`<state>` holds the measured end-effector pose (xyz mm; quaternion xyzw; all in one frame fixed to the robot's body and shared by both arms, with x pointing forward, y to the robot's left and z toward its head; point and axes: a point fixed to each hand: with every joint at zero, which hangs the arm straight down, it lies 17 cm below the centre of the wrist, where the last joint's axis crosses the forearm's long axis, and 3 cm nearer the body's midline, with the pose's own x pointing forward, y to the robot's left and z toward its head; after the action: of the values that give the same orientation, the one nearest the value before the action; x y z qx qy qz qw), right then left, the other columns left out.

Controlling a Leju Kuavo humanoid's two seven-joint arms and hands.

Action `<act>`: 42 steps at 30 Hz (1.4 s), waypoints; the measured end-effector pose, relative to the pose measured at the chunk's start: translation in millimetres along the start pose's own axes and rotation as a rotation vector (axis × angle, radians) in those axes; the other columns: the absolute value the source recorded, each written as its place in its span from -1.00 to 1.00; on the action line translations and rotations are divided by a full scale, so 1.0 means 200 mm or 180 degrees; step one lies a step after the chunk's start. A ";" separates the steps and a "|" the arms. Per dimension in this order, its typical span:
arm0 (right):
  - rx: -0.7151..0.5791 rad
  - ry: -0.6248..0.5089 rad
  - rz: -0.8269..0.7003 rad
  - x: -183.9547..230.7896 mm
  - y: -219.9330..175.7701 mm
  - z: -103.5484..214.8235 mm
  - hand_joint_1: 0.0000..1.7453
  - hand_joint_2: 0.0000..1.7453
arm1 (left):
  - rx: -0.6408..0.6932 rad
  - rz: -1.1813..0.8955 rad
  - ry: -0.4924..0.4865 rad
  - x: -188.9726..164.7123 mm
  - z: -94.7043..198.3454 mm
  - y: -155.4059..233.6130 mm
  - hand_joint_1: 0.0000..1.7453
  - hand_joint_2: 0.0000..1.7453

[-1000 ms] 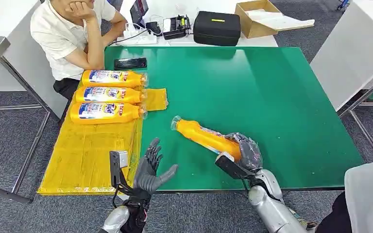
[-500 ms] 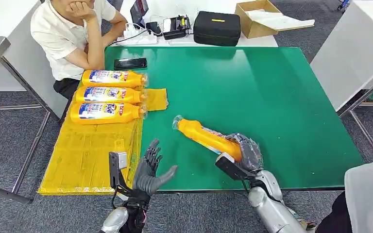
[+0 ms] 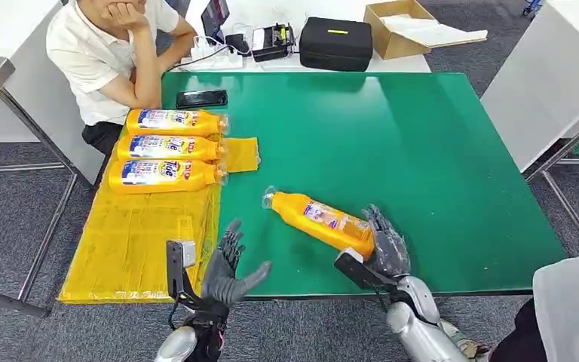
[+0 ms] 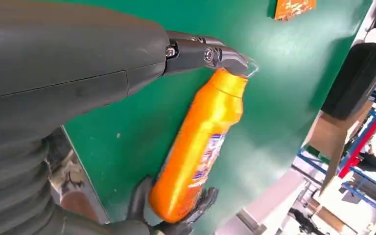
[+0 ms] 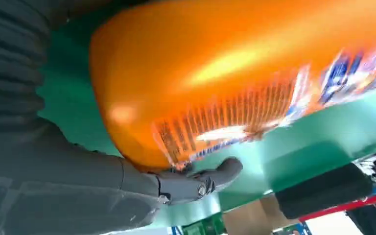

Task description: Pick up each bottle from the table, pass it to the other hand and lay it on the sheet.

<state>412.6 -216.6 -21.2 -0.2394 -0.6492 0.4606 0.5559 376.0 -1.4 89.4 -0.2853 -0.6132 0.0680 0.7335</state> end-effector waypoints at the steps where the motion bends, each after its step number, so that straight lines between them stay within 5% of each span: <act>1: -0.0008 0.0002 0.0009 0.00 0.00 0.00 -1.00 1.00 | 0.0007 -0.0022 0.0002 0.00 0.01 0.00 -1.00 1.00; 42: -0.0010 0.0015 0.0045 0.08 -0.06 -0.08 -1.00 1.00 | 0.0012 -0.0270 0.0069 -0.02 0.09 0.04 -1.00 1.00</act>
<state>425.7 -204.6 -2.9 -0.2460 -0.6469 0.4630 0.5537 360.4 10.2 82.8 -0.2584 -0.6166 0.0349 0.7428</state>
